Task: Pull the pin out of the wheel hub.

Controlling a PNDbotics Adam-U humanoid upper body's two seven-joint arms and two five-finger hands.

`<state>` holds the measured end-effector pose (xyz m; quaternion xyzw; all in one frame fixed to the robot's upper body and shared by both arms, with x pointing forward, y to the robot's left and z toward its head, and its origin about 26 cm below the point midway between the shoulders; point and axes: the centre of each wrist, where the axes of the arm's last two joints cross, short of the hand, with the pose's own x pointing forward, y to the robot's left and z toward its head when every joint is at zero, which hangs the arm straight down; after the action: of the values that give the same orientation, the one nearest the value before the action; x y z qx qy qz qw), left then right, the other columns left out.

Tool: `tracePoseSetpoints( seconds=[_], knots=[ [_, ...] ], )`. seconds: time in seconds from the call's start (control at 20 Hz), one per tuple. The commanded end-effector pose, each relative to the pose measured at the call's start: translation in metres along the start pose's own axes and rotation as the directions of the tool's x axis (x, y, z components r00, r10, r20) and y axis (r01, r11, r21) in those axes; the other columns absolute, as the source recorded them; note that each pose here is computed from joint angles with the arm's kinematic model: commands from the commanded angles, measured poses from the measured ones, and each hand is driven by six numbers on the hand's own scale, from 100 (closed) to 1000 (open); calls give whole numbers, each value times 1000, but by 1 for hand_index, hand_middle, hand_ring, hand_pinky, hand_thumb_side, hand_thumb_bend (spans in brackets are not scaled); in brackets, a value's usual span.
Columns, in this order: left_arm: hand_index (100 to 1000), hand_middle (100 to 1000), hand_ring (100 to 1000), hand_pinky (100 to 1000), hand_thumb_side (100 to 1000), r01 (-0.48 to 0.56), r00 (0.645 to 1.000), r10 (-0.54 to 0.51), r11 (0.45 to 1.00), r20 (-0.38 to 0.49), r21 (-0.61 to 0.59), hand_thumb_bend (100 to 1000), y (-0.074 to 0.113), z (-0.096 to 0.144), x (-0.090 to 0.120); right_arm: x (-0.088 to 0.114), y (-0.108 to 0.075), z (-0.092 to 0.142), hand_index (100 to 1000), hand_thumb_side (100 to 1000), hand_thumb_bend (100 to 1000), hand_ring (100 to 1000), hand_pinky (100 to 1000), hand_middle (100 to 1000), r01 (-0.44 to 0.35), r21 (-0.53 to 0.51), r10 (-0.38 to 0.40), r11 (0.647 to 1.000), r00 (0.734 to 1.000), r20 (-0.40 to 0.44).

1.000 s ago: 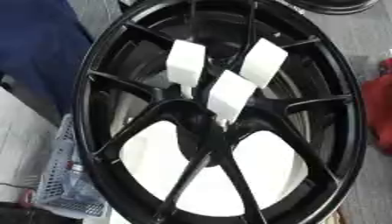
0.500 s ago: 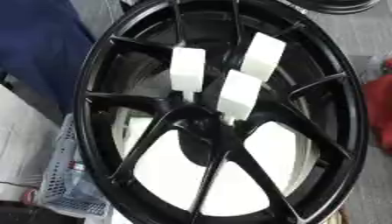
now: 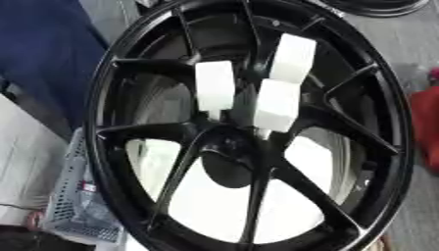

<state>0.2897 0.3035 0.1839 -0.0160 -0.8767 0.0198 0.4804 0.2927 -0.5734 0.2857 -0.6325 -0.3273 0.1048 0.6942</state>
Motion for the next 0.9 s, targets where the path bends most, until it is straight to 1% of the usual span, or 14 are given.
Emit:
tracePoseSetpoints(
  seconds=[0.05, 0.15, 0.25, 0.3, 0.35, 0.4, 0.45, 0.55, 0.6, 0.65, 0.7, 0.8, 0.85, 0.9],
  knots=[
    [874, 744, 688, 832, 897, 11, 1000, -11, 1000, 25, -5, 239, 1, -2, 8, 2, -18, 2, 867, 381, 100, 907, 855, 864, 21, -53, -19, 998, 999, 29],
    [874, 744, 688, 832, 897, 10, 1000, -10, 1000, 23, -6, 238, 1, -2, 8, 15, -22, 11, 844, 356, 100, 872, 845, 827, 15, -72, -8, 997, 995, 104],
    [873, 744, 687, 832, 896, 10, 1000, -10, 1000, 24, -6, 238, 1, -2, 8, 35, -31, 27, 840, 351, 100, 857, 843, 811, 17, -99, 5, 995, 976, 218],
    [873, 744, 687, 832, 895, 10, 1000, -9, 1000, 26, -8, 238, 1, -3, 9, 50, -37, 40, 835, 363, 100, 844, 845, 799, 27, -112, 10, 993, 951, 310],
    [873, 743, 687, 832, 895, 9, 1000, -9, 1000, 27, -9, 238, 1, -3, 9, 63, -43, 54, 834, 375, 100, 836, 846, 792, 38, -118, 12, 992, 919, 394],
    [873, 743, 686, 832, 895, 9, 1000, -8, 1000, 28, -10, 238, 1, -3, 9, 76, -48, 70, 834, 382, 100, 832, 846, 789, 51, -119, 13, 992, 876, 482],
    [873, 743, 686, 832, 894, 8, 1000, -8, 1000, 29, -10, 238, 1, -3, 9, 87, -51, 85, 833, 386, 100, 829, 846, 786, 62, -115, 13, 991, 827, 562],
    [873, 743, 686, 832, 894, 5, 1000, -5, 1000, 30, -10, 239, 0, -3, 9, 105, -57, 118, 827, 393, 100, 815, 842, 773, 73, -107, 23, 992, 713, 700],
    [873, 742, 686, 832, 894, 4, 1000, -4, 1000, 29, -11, 239, 0, -3, 9, 113, -59, 133, 826, 396, 100, 812, 841, 770, 76, -104, 30, 992, 654, 756],
    [873, 742, 686, 832, 894, 4, 1000, -3, 1000, 29, -12, 239, 0, -3, 9, 118, -60, 147, 823, 396, 100, 809, 840, 767, 77, -100, 34, 992, 601, 799],
    [873, 742, 685, 832, 894, 3, 1000, -3, 1000, 29, -13, 239, 0, -3, 9, 123, -61, 159, 817, 379, 100, 798, 838, 756, 78, -97, 37, 992, 555, 831],
    [873, 742, 685, 832, 894, 3, 1000, -2, 1000, 28, -17, 237, -1, -4, 9, 131, -64, 186, 809, 355, 100, 786, 837, 745, 77, -85, 43, 993, 441, 896],
    [873, 742, 684, 832, 894, 2, 1000, -2, 1000, 28, -19, 237, -1, -4, 9, 135, -65, 196, 808, 354, 100, 786, 837, 745, 72, -76, 42, 995, 393, 919],
    [873, 742, 685, 832, 893, 2, 1000, -1, 1000, 29, -22, 238, -1, -4, 9, 137, -66, 202, 807, 349, 100, 788, 836, 746, 60, -68, 43, 996, 352, 935]
  ],
)
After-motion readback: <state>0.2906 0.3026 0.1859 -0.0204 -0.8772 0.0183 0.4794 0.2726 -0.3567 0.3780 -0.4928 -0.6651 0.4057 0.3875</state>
